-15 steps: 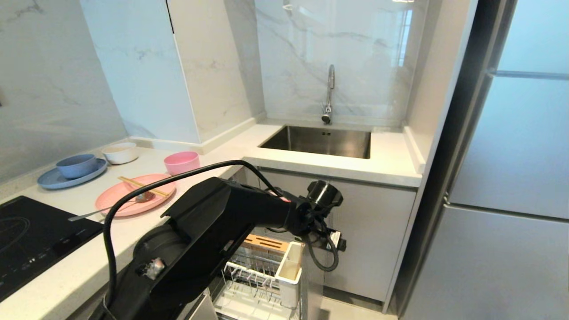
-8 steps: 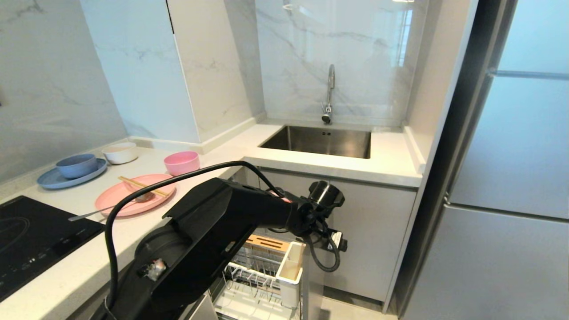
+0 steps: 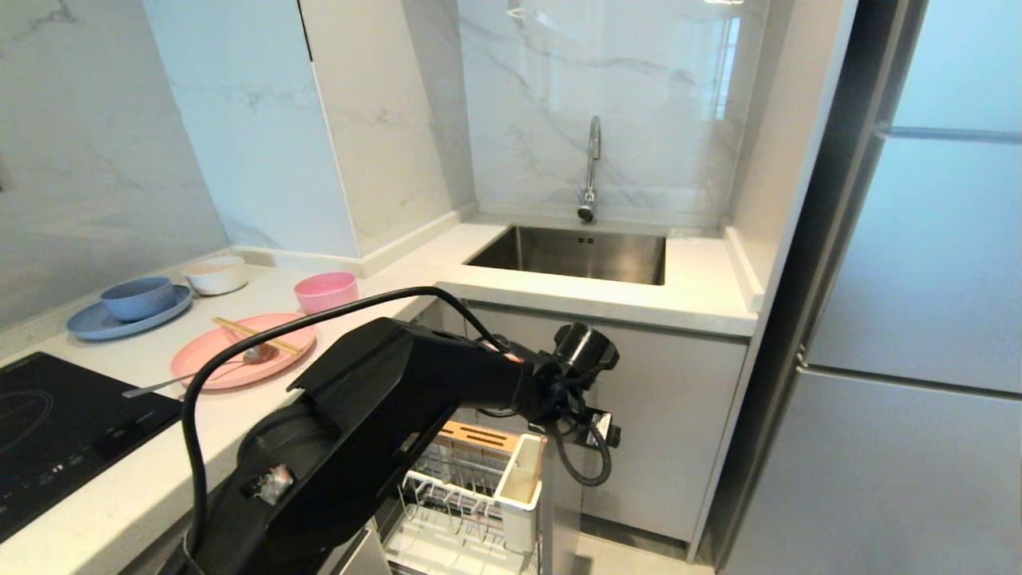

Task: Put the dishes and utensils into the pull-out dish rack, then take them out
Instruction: Open the cupboard, then pick up the bowl and place it in the cupboard

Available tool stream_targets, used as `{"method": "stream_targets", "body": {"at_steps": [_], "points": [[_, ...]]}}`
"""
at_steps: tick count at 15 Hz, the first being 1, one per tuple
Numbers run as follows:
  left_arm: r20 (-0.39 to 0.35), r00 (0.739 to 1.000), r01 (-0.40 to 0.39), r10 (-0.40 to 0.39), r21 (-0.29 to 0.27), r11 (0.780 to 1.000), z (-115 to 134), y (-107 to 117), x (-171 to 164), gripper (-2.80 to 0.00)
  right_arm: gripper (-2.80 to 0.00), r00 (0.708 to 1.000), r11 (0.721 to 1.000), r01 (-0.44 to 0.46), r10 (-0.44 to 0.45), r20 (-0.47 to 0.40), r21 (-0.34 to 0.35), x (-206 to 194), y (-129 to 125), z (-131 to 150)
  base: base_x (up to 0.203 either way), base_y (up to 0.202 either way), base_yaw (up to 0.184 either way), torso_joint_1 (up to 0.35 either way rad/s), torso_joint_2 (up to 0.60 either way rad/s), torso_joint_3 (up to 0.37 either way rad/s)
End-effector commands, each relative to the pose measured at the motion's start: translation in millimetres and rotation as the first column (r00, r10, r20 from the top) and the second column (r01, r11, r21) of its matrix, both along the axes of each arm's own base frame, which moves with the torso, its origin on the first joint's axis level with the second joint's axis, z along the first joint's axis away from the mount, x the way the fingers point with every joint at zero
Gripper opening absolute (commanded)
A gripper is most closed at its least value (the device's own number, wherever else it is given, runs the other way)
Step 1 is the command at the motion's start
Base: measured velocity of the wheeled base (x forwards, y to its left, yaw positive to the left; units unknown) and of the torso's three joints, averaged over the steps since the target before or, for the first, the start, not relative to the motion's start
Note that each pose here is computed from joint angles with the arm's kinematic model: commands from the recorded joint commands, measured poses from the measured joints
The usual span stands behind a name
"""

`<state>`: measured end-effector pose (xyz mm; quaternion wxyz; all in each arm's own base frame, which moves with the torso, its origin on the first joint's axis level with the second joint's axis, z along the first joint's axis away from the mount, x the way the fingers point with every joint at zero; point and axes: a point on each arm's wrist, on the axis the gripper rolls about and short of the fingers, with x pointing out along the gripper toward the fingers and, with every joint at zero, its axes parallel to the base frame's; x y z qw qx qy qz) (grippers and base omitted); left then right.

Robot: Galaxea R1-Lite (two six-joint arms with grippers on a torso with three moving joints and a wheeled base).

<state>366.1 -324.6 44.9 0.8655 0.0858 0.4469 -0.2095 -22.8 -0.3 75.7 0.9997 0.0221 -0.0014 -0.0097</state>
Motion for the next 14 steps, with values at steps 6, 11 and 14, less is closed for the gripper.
{"method": "stream_targets", "body": {"at_steps": [6, 11, 14], "points": [[0.083, 0.992, -0.101, 0.096, 0.052, 0.994, 26, 19, 6, 0.0, -2.8, 1.0, 1.0, 0.0, 0.0, -0.001, 0.0, 0, 0, 0, 0.0, 0.0, 0.0, 0.0, 0.0, 0.0], [0.165, 0.979, -0.118, 0.12, -0.023, 0.993, 97, 39, -18, 0.0, -2.8, 1.0, 1.0, 0.0, 0.0, 0.0, 0.001, 0, 0, 0, 0.0, 0.0, 0.0, 0.0, 0.0, 0.0], [0.261, 0.952, -0.134, 0.157, -0.103, 0.986, 159, 62, -44, -2.8, -2.8, 1.0, 1.0, -0.001, 0.001, -0.001, 0.0, 0, 0, 0, 0.0, 0.0, 0.0, 0.0, 0.0, 0.0]]}}
